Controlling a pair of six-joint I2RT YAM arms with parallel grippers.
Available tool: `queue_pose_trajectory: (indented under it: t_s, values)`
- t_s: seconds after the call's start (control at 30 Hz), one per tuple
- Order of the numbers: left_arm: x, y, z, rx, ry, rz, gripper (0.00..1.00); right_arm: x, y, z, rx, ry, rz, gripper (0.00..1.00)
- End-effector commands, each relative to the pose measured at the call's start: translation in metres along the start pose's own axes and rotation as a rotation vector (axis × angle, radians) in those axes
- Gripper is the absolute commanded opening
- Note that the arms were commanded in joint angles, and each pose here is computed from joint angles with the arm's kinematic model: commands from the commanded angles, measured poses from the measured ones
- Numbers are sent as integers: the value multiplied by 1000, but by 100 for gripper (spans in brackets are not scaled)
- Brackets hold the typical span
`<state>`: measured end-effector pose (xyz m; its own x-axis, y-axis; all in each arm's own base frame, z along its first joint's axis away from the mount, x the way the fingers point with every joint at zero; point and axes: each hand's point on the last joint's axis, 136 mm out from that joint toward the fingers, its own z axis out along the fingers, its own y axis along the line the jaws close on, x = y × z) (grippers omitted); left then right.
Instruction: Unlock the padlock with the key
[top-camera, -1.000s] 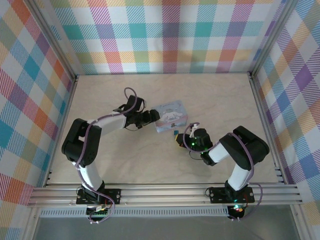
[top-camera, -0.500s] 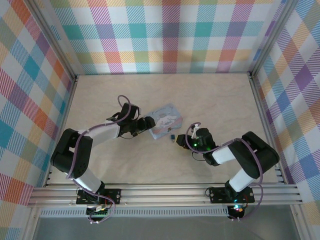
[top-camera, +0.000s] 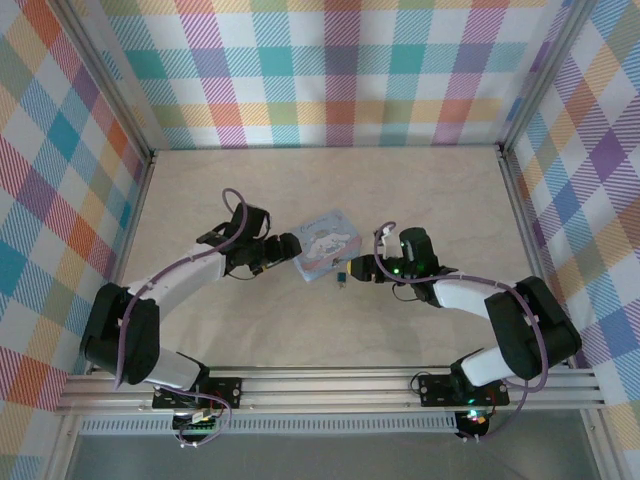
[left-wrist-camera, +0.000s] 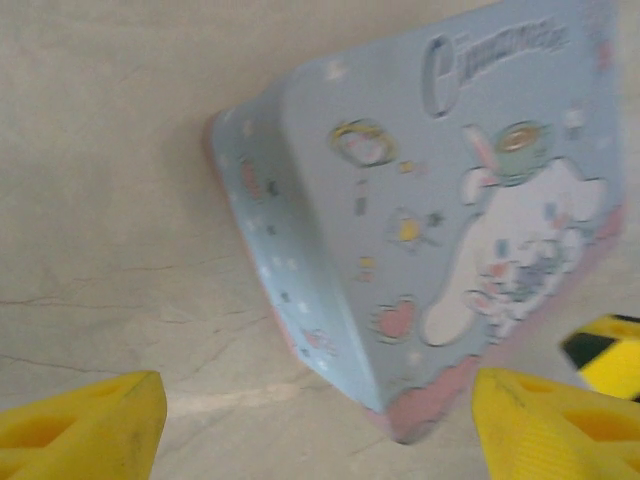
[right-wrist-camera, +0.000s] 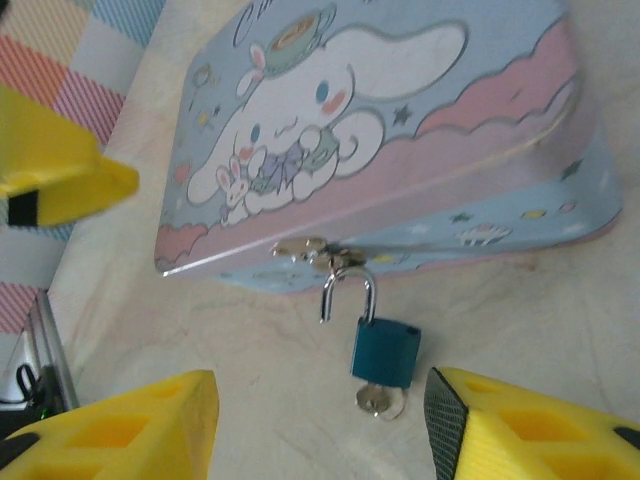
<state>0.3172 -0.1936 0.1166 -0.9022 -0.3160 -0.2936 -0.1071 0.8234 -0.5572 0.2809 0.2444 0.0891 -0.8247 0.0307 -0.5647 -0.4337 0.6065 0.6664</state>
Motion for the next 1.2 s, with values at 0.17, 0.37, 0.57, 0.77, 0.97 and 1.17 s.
queue_pose_trajectory:
  t_s: [0.17, 0.37, 0.57, 0.77, 0.97, 1.17]
  values:
    - [-8, -60, -15, 180, 38, 18, 78, 3, 4, 15, -79, 58, 30, 53]
    - [-14, -82, 5, 202, 79, 30, 78, 1, -3, 25, -77, 55, 44, 44]
    - [-11, -94, 31, 203, 139, 34, 77, 0, -10, 34, -74, 52, 51, 38]
    - [-1, -87, 46, 155, 169, 33, 77, 1, -13, 42, -94, 55, 69, 35]
    - [5, -75, 51, 110, 179, 18, 77, -1, -12, 46, -119, 55, 74, 34]
    - [8, -71, 55, 95, 186, 12, 77, -1, -10, 51, -148, 54, 86, 32]
